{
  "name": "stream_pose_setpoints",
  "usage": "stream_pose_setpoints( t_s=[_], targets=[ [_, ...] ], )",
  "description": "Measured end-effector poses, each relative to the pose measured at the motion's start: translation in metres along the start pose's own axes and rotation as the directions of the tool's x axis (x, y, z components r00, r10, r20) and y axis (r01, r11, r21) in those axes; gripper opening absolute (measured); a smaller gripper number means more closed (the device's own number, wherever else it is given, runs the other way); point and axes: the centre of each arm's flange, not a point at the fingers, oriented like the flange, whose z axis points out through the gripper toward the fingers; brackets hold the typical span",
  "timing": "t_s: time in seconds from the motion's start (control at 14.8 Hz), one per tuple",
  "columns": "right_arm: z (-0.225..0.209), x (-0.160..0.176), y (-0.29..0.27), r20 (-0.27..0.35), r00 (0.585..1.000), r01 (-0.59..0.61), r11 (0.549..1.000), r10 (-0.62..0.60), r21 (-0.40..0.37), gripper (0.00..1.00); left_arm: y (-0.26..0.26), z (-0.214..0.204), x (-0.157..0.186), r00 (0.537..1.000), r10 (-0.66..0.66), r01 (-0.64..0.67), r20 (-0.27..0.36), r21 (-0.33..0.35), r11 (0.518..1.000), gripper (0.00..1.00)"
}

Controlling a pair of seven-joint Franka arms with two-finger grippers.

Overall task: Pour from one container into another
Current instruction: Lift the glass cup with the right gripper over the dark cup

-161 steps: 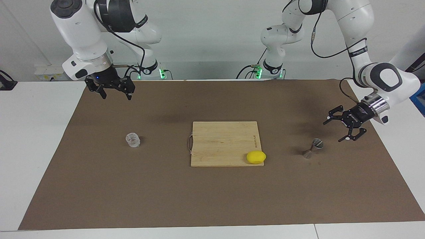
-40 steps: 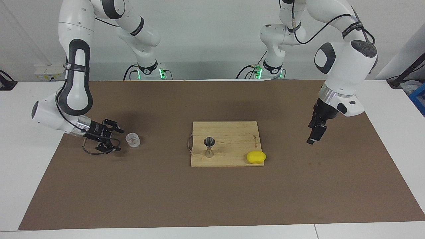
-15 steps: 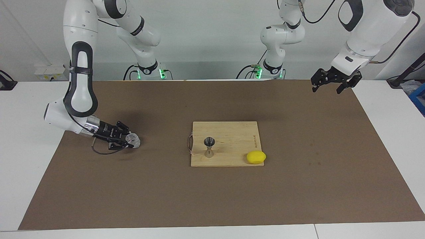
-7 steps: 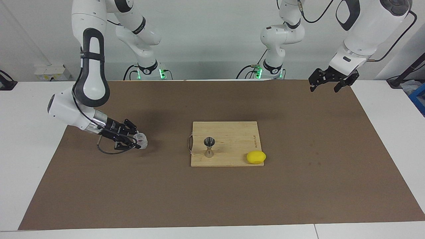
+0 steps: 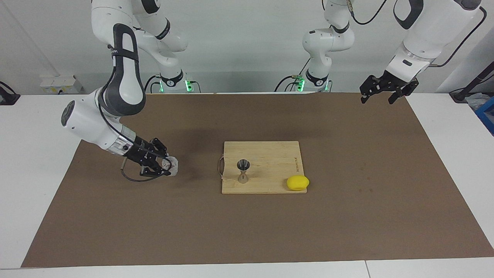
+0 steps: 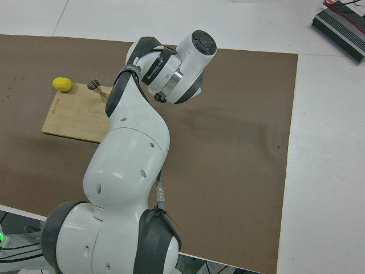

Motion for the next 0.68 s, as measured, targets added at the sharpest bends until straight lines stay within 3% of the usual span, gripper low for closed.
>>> stream_pose_setpoints(
  t_s=[0.68],
  targets=[
    [0.059, -0.136, -0.007, -0.138, 0.99, 0.029, 1.0, -0.028, 0.002, 0.5, -0.005, 0.001, 0.0, 0.999, 0.043, -0.043, 0.004, -0.001, 0.999, 1.0]
  ],
)
